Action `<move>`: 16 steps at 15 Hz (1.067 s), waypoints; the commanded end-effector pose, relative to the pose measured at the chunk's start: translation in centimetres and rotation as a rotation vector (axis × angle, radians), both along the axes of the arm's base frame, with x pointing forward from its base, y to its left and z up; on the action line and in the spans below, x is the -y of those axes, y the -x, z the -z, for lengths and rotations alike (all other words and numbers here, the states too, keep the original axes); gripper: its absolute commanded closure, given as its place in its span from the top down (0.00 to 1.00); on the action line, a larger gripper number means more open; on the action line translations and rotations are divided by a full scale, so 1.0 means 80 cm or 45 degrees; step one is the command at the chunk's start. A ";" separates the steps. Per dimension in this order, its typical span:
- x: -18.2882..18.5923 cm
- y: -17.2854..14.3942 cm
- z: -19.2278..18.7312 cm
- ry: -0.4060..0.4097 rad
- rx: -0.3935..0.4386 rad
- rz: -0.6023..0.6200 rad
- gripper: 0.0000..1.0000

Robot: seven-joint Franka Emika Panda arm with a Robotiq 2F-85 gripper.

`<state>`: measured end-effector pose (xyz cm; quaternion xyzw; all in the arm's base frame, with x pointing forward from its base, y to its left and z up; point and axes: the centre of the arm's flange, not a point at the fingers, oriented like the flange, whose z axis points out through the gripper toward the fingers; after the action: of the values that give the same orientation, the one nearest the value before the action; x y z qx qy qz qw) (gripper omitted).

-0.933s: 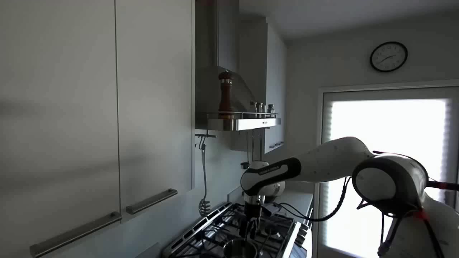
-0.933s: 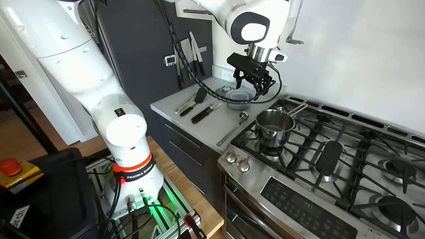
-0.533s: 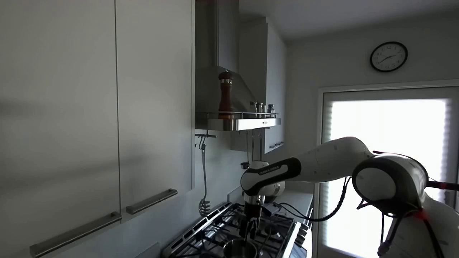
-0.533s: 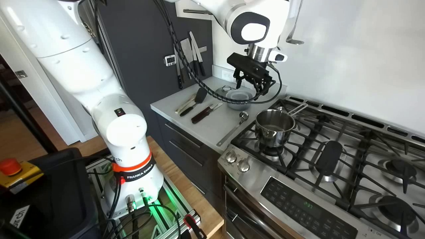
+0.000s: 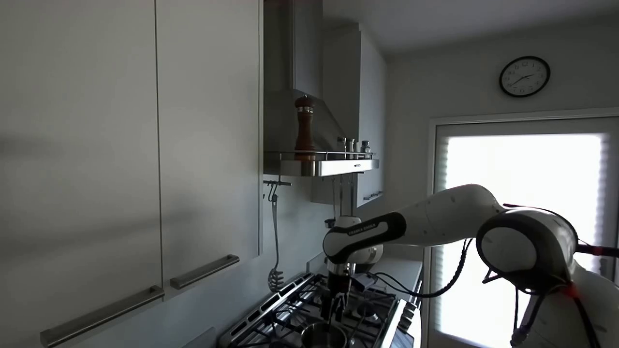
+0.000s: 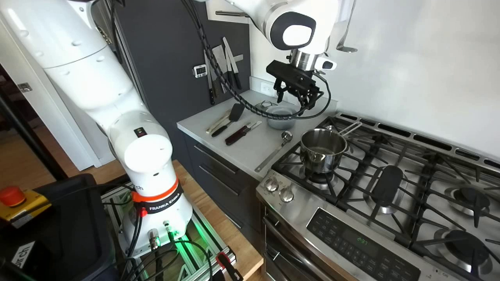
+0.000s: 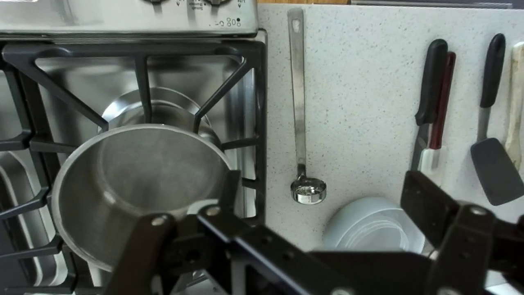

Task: Open the right door of the upper cabinet

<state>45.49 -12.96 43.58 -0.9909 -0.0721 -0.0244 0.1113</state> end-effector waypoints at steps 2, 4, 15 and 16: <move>-0.058 0.004 -0.051 0.021 0.118 -0.086 1.00; -0.085 0.011 -0.070 -0.003 0.140 -0.107 1.00; -0.148 0.017 -0.107 -0.143 0.061 0.105 1.00; -0.147 0.017 -0.106 -0.143 0.060 0.106 1.00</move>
<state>44.12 -1.23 52.04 -0.9844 -0.0319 -0.0563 0.1638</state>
